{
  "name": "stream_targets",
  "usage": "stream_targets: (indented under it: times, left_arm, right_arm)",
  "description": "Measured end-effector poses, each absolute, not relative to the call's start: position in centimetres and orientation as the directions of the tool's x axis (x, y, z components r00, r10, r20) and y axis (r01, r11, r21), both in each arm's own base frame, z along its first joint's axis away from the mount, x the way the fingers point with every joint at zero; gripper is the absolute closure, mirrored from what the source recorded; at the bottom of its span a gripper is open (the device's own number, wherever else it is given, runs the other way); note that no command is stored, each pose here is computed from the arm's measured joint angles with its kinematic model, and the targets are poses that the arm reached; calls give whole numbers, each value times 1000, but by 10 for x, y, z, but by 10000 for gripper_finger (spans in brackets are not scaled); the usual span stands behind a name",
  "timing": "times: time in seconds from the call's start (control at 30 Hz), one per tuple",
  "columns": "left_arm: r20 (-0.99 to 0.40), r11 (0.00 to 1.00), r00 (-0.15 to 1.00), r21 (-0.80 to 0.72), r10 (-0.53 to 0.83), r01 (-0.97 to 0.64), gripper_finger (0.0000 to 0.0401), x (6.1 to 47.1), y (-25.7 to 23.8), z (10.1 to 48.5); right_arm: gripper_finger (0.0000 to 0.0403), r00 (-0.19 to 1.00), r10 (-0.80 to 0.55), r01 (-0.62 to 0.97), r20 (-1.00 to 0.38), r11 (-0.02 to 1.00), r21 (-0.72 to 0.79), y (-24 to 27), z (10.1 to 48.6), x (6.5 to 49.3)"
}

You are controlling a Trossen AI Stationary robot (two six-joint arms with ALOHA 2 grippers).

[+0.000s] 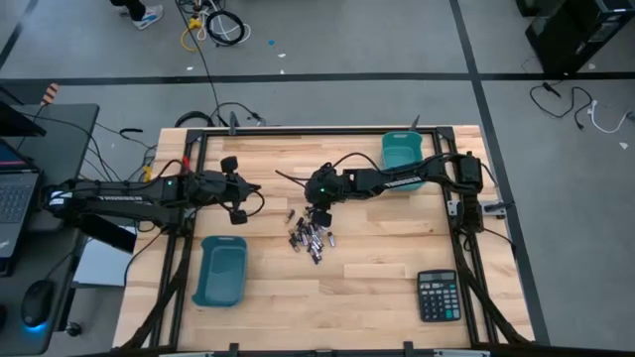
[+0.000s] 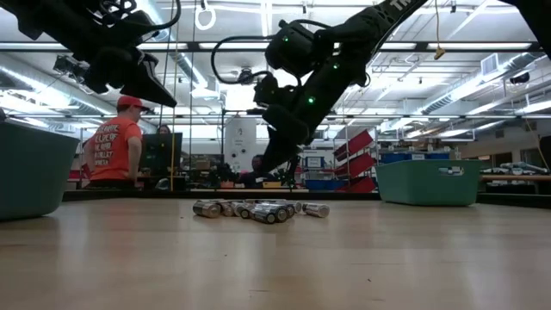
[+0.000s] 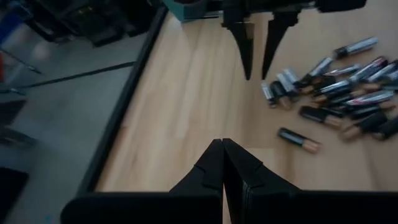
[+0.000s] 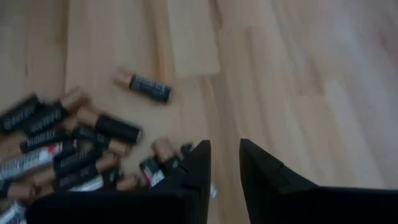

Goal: Sort batteries
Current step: Put the black battery into the green bin

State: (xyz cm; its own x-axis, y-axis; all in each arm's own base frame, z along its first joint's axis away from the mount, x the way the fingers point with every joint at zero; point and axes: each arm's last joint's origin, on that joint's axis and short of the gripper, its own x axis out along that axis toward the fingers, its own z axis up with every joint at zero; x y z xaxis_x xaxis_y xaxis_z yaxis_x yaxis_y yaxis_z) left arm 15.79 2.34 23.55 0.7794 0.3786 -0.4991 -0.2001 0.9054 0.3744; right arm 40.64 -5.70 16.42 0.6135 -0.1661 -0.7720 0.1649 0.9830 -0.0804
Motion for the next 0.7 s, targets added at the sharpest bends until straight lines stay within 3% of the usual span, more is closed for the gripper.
stream_targets:
  times: [0.7]
  left_arm:
    - [-513,917,782,355,354,-182,399,158,23,234]
  right_arm:
    - [331,592,-146,85,-793,989,-119,-45,145,411]
